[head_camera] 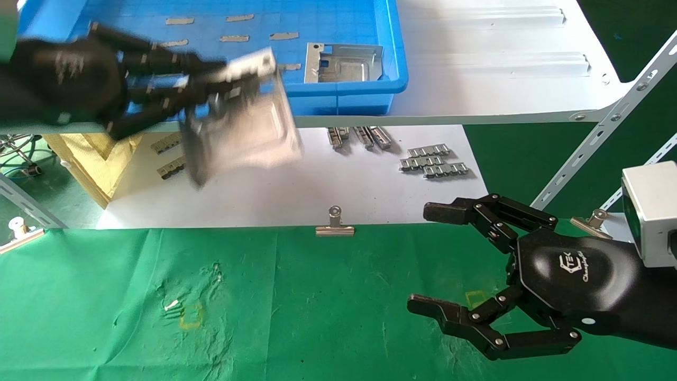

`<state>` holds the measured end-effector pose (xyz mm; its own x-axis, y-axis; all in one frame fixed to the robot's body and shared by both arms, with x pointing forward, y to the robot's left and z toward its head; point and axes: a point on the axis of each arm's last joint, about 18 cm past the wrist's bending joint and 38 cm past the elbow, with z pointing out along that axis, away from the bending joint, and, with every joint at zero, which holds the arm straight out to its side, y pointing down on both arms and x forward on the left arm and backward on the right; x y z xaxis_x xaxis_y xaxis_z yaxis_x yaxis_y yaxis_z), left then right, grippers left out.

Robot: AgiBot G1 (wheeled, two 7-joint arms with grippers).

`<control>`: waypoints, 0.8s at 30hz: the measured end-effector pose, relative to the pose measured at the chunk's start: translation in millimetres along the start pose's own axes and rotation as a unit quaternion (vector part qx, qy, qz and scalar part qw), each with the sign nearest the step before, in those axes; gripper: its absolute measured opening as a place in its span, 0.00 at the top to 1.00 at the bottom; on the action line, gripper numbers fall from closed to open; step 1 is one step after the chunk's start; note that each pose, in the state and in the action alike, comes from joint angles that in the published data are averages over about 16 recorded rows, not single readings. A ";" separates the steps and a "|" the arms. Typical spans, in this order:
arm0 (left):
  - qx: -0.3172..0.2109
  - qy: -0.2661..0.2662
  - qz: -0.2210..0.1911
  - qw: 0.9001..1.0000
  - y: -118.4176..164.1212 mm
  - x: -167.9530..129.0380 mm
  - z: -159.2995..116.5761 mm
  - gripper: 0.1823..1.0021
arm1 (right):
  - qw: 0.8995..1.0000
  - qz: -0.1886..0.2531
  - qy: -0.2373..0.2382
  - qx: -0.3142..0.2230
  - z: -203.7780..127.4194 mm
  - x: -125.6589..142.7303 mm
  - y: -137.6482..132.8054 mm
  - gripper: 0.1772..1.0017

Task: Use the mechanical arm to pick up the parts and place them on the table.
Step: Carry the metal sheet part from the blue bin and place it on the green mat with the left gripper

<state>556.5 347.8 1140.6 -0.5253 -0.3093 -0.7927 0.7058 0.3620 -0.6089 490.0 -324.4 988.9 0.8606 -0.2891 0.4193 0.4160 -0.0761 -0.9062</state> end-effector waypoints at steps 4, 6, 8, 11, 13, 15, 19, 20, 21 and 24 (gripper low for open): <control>-0.031 0.024 0.016 0.999 21.1 24.2 -11.3 0.89 | 1.000 0.000 0.000 0.000 0.0 0.0 0.0 0.00; -0.050 0.037 0.024 0.998 34.8 35.9 -15.0 0.89 | 1.000 0.000 0.000 0.000 0.0 0.0 0.0 0.00; -0.070 0.050 0.030 0.996 50.0 46.5 -18.1 0.89 | 1.000 0.000 0.000 0.000 0.0 0.0 0.0 0.00; -0.105 0.071 0.042 0.991 75.4 60.4 -21.3 0.89 | 1.000 0.000 0.000 0.000 0.0 0.0 0.0 0.00; -0.129 0.085 0.050 0.987 92.8 68.5 -22.6 0.89 | 1.000 0.000 0.000 0.000 0.0 0.0 0.0 0.00; -0.151 0.099 0.057 0.982 109.5 75.3 -23.2 0.89 | 1.000 0.000 0.000 0.000 0.0 0.0 0.0 0.00; -0.187 0.118 0.064 0.973 137.8 84.0 -23.3 0.89 | 1.000 0.000 0.000 0.000 0.0 0.0 0.0 0.00; -0.194 0.120 0.065 0.971 143.6 85.2 -23.3 0.89 | 1.000 0.000 0.000 0.000 0.0 0.0 0.0 0.00; -0.201 0.122 0.064 0.970 148.8 86.3 -23.6 0.89 | 1.000 0.000 0.000 0.000 0.0 0.0 0.0 0.00; -0.219 0.126 0.062 0.966 162.8 89.2 -24.3 0.89 | 1.000 0.000 0.000 0.000 0.0 0.0 0.0 0.00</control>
<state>613.0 400.5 970.0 -0.5871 -0.0357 -0.8087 0.5318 0.7362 -0.4185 490.0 -324.4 988.9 0.8606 -0.2891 0.4193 0.4160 -0.0761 -0.9062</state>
